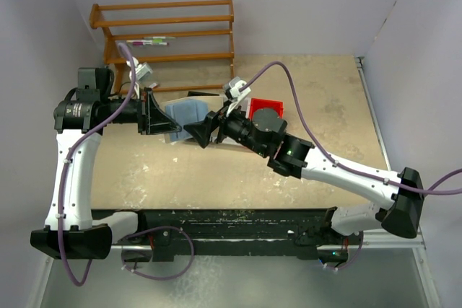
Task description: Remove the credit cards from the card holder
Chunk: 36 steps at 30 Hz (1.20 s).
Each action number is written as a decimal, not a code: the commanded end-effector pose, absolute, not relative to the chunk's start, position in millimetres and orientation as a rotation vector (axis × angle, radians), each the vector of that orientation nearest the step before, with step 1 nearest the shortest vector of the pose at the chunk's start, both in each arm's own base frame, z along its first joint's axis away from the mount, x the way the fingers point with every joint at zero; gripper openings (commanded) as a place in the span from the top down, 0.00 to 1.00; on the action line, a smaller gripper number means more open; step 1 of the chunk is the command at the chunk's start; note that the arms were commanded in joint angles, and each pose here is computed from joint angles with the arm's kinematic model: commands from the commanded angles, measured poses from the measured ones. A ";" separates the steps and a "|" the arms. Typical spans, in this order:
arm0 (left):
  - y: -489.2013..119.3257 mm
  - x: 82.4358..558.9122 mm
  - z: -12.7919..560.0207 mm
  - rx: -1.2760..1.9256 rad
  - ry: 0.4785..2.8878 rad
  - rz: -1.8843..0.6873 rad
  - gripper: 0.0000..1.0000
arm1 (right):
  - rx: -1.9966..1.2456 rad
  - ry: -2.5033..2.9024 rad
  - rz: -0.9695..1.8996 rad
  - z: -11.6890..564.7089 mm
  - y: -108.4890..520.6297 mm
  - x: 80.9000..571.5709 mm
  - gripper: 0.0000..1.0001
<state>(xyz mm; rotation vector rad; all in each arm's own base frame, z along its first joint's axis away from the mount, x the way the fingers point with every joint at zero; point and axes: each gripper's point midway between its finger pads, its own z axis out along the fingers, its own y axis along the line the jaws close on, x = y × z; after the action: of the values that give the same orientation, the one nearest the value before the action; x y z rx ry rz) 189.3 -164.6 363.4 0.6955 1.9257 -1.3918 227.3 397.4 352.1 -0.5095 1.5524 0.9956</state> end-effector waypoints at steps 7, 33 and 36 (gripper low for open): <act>-172.8 159.8 395.6 0.800 1.739 -1.574 0.98 | -0.461 1.536 0.951 364.9 390.2 234.1 0.34; -174.6 143.4 409.7 0.831 1.647 -1.686 0.77 | -0.467 1.519 1.081 371.4 378.6 209.0 0.80; -174.6 141.5 411.6 0.837 1.636 -1.689 0.81 | -0.453 1.515 1.085 371.6 373.5 208.4 0.82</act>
<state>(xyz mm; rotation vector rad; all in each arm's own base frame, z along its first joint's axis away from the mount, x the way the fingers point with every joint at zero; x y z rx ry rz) 170.0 -170.6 381.3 0.7590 1.8005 -1.5533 204.6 383.9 368.1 -0.4859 1.5309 1.0949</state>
